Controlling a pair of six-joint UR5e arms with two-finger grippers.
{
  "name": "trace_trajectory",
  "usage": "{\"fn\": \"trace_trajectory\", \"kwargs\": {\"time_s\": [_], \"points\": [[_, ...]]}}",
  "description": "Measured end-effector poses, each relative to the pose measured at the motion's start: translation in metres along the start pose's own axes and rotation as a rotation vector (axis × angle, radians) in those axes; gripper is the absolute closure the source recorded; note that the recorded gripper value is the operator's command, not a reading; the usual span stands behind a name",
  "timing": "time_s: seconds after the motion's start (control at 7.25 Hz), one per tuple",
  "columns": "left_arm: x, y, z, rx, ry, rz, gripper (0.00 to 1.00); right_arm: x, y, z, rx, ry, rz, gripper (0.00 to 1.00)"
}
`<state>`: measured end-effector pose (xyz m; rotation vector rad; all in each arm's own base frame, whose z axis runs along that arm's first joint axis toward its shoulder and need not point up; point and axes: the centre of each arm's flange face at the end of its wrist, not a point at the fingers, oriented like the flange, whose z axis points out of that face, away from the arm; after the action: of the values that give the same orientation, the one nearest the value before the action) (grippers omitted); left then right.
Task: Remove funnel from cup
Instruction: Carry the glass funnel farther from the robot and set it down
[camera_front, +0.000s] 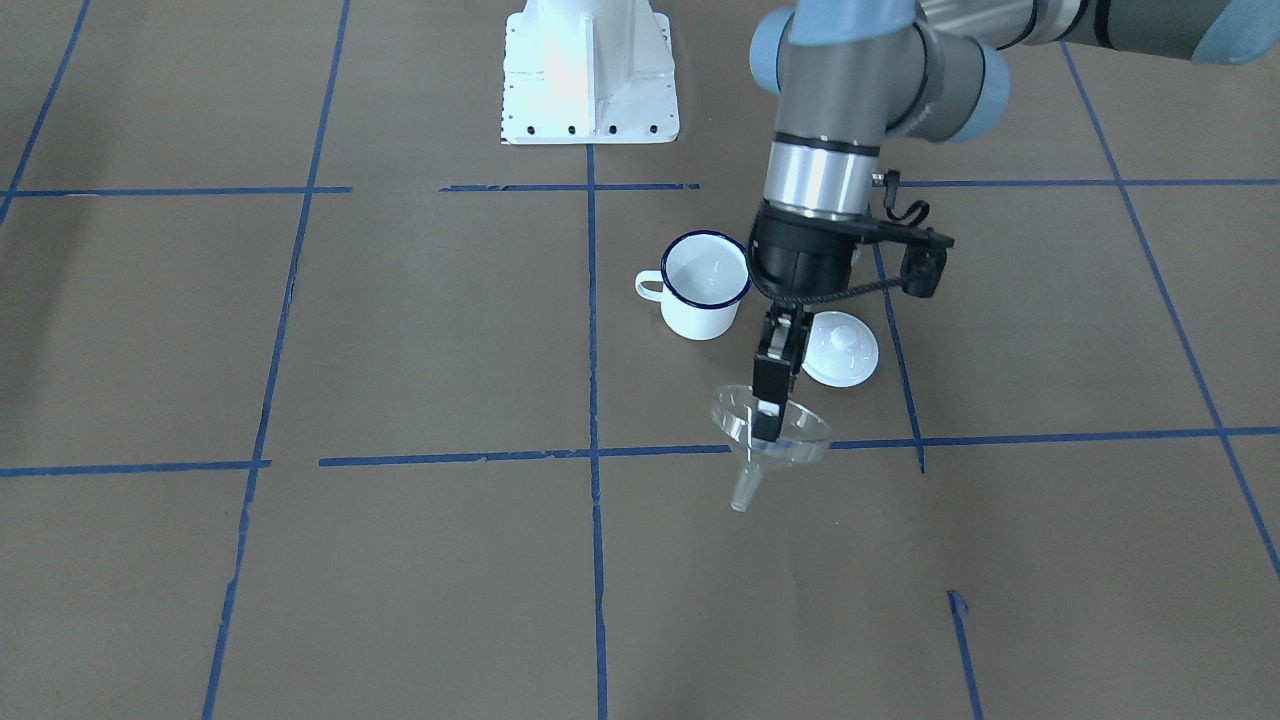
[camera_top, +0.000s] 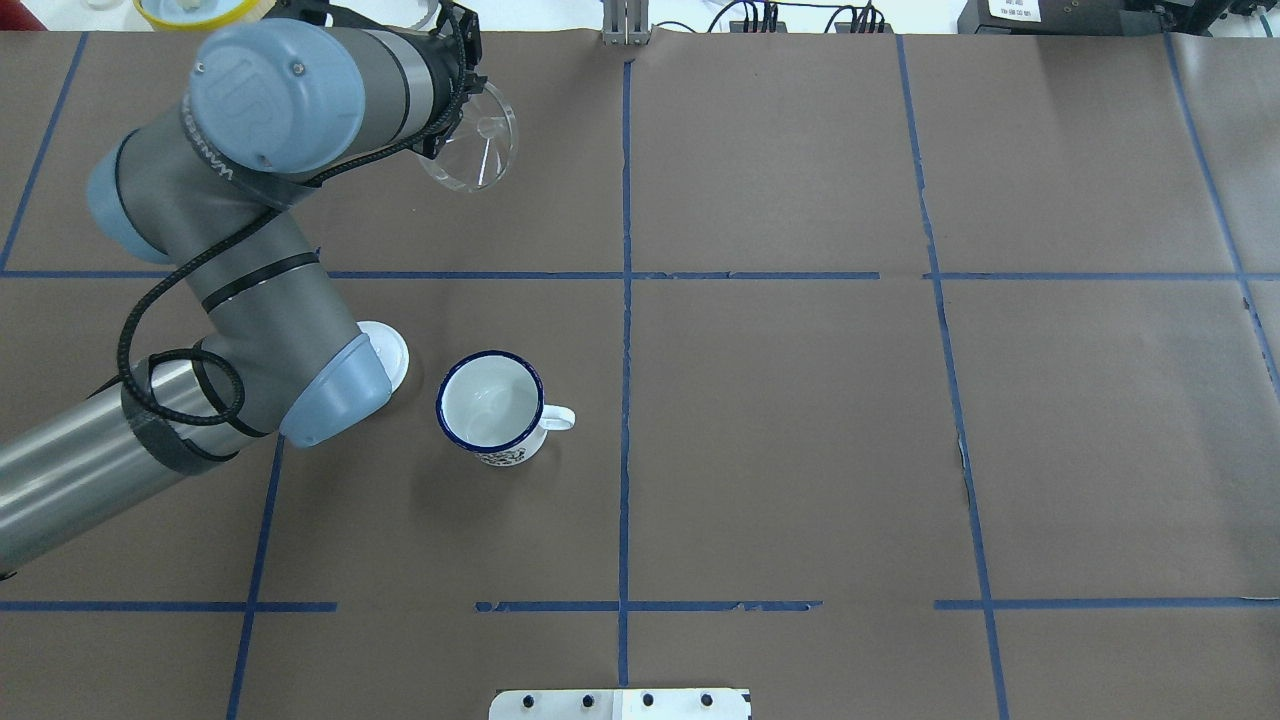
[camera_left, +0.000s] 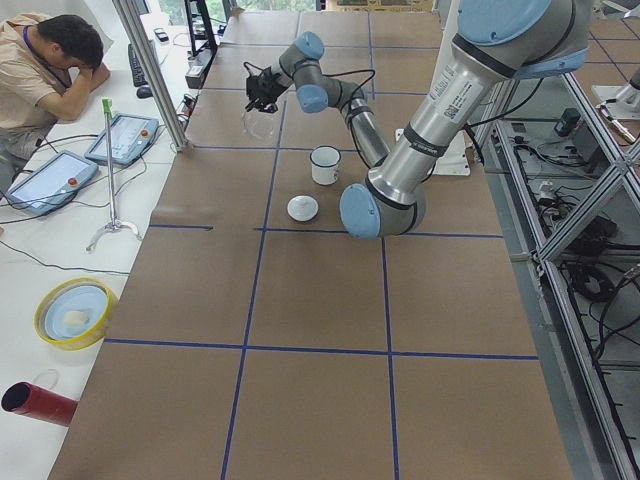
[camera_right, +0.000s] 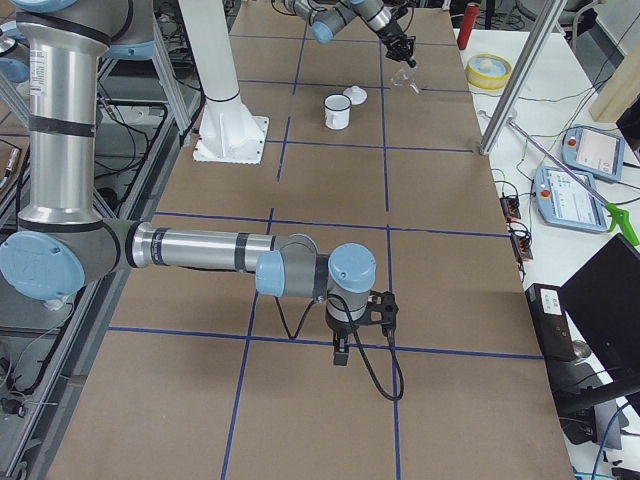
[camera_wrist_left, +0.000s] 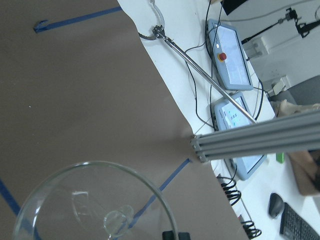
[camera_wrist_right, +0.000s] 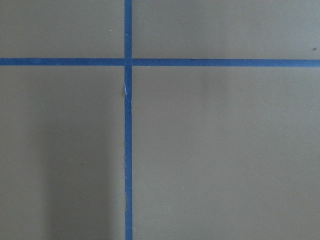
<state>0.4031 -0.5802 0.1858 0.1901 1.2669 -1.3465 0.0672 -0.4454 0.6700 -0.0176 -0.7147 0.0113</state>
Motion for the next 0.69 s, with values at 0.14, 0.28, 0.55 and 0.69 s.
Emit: {"fn": "trace_trajectory", "kwargs": {"time_s": [0.14, 0.28, 0.55, 0.69], "points": [[-0.021, -0.024, 0.046, 0.057, 0.032, -0.049, 1.0, 0.0, 0.0, 0.0, 0.0, 0.0, 0.0, 0.0], [-0.045, -0.046, 0.086, 0.105, 0.06, -0.079, 1.0, 0.0, 0.0, 0.0, 0.0, 0.0, 0.0, 0.0], [-0.084, -0.072, 0.132, 0.132, 0.09, -0.105, 1.0, 0.0, 0.0, 0.0, 0.0, 0.0, 0.0, 0.0], [-0.091, -0.077, 0.139, 0.133, 0.095, -0.108, 0.88, 0.0, 0.0, 0.0, 0.0, 0.0, 0.0, 0.0]]}}
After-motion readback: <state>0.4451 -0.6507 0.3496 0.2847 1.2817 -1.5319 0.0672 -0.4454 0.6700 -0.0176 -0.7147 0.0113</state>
